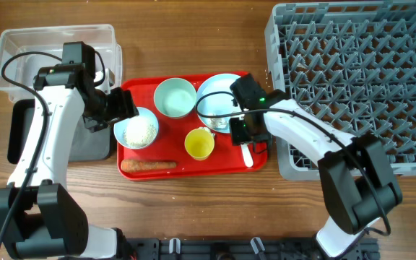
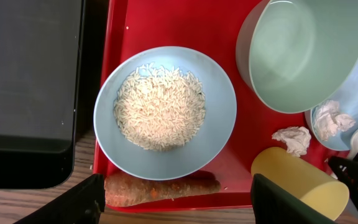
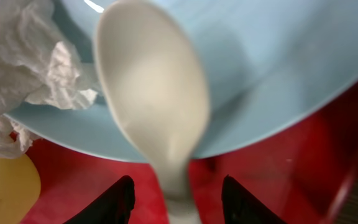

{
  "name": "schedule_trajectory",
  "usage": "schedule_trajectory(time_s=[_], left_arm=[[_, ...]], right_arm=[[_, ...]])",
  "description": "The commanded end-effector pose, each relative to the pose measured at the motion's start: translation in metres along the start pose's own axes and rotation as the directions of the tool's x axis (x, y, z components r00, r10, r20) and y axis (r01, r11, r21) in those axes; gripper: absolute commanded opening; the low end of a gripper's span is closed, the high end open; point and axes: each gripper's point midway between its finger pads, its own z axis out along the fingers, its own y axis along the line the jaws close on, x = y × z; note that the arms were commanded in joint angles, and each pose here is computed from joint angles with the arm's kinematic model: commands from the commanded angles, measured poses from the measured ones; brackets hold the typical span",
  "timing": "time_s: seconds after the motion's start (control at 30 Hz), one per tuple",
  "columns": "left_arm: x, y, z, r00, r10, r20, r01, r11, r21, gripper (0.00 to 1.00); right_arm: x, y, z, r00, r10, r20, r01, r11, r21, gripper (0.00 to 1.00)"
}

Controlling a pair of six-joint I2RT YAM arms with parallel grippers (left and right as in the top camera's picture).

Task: Sort waste into correct bins and load items into the dishwasher rack
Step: 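Reach the right gripper to the blue plate and grasp the white spoon, then carry the white spoon right and insert it into the dish rack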

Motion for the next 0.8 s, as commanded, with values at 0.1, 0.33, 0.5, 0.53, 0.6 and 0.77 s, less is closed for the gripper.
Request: schedule_trajectory(time_s=[0.1, 0.33, 0.5, 0.53, 0.6, 0.77], left_arm=[[-0.001, 0.000, -0.004, 1.000, 0.011, 0.018, -0.011, 1.000, -0.006, 0.75], [-0.001, 0.000, -0.004, 1.000, 0.011, 0.019, -0.011, 1.000, -0.006, 0.75], [-0.001, 0.000, -0.004, 1.000, 0.011, 0.018, -0.011, 1.000, -0.006, 0.75], [-0.001, 0.000, -0.004, 1.000, 0.011, 0.018, -0.011, 1.000, -0.006, 0.75], [-0.001, 0.000, -0.004, 1.000, 0.011, 0.018, -0.011, 1.000, -0.006, 0.75], [-0.001, 0.000, -0.004, 1.000, 0.011, 0.018, -0.011, 1.000, -0.006, 0.75]], right_arm=[[0.000, 0.000, 0.012, 1.000, 0.008, -0.015, -0.007, 0.999, 0.035, 0.41], [-0.001, -0.003, 0.012, 1.000, 0.025, -0.009, -0.024, 0.999, 0.049, 0.26], [-0.002, -0.002, 0.008, 1.000, 0.024, -0.004, -0.024, 0.999, 0.047, 0.10], [-0.002, -0.002, 0.006, 1.000, 0.023, 0.002, -0.024, 0.999, 0.044, 0.08], [-0.005, -0.001, 0.001, 1.000, 0.023, 0.016, -0.024, 0.999, 0.039, 0.05], [-0.012, 0.000, -0.022, 0.997, 0.025, 0.077, -0.026, 0.999, 0.022, 0.04]])
